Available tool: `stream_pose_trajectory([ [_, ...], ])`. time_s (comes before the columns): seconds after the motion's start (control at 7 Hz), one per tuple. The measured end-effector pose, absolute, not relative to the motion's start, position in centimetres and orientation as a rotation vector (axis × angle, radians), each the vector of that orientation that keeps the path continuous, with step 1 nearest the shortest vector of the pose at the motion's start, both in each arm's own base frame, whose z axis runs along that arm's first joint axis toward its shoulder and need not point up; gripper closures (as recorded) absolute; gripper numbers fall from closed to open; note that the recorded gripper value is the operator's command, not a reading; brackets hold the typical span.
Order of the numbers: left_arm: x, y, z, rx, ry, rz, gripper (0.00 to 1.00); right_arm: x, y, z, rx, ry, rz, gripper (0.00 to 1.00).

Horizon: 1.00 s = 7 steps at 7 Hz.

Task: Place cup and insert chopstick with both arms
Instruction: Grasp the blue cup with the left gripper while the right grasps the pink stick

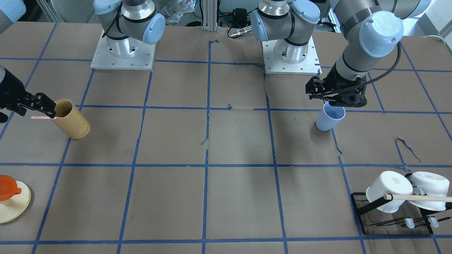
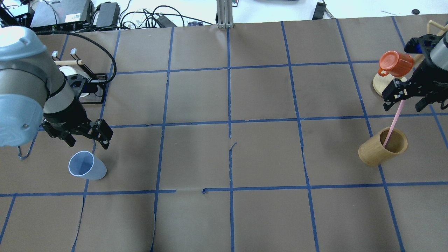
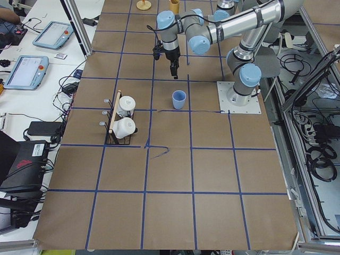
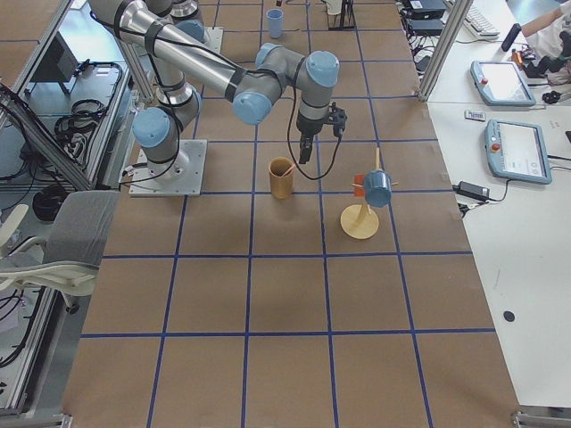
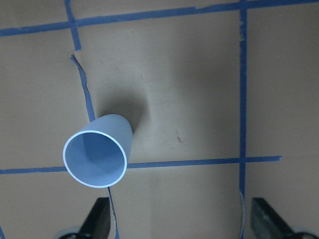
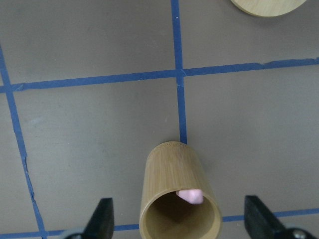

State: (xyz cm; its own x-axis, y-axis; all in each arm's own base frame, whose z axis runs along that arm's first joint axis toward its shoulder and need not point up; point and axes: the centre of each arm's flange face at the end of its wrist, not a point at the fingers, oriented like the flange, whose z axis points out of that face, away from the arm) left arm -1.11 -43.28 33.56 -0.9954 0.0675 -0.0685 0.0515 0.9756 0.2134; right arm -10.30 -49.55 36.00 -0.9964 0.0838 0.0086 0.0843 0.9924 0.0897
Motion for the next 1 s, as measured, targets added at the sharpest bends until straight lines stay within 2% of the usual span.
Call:
stream_pose_trajectory([
  [0.14,0.0,-42.6,31.0,0.084,3.046,0.313,0.06,-10.7,-49.5,35.9,-0.143,-3.133,-0.142,0.47],
  [0.29,0.9,-41.9,28.9,0.08,3.048,0.304,0.14,-10.9,-49.5,35.7,-0.156,-3.138,-0.142,0.48],
  [0.43,1.5,-41.2,27.4,0.07,3.052,0.31,0.32,-10.9,-49.6,35.7,-0.168,-3.143,-0.139,0.49],
  [0.57,1.7,-40.7,26.4,0.065,3.055,0.315,0.92,-10.9,-49.6,35.7,-0.174,-3.145,-0.136,0.51],
  [0.71,1.8,-40.5,25.6,0.062,3.057,0.326,1.0,-10.9,-49.7,35.8,-0.177,-3.147,-0.132,0.56],
  [1.0,2.0,-40.7,24.8,0.057,3.059,0.344,1.0,-10.9,-49.8,35.6,-0.181,-3.152,-0.134,0.61],
])
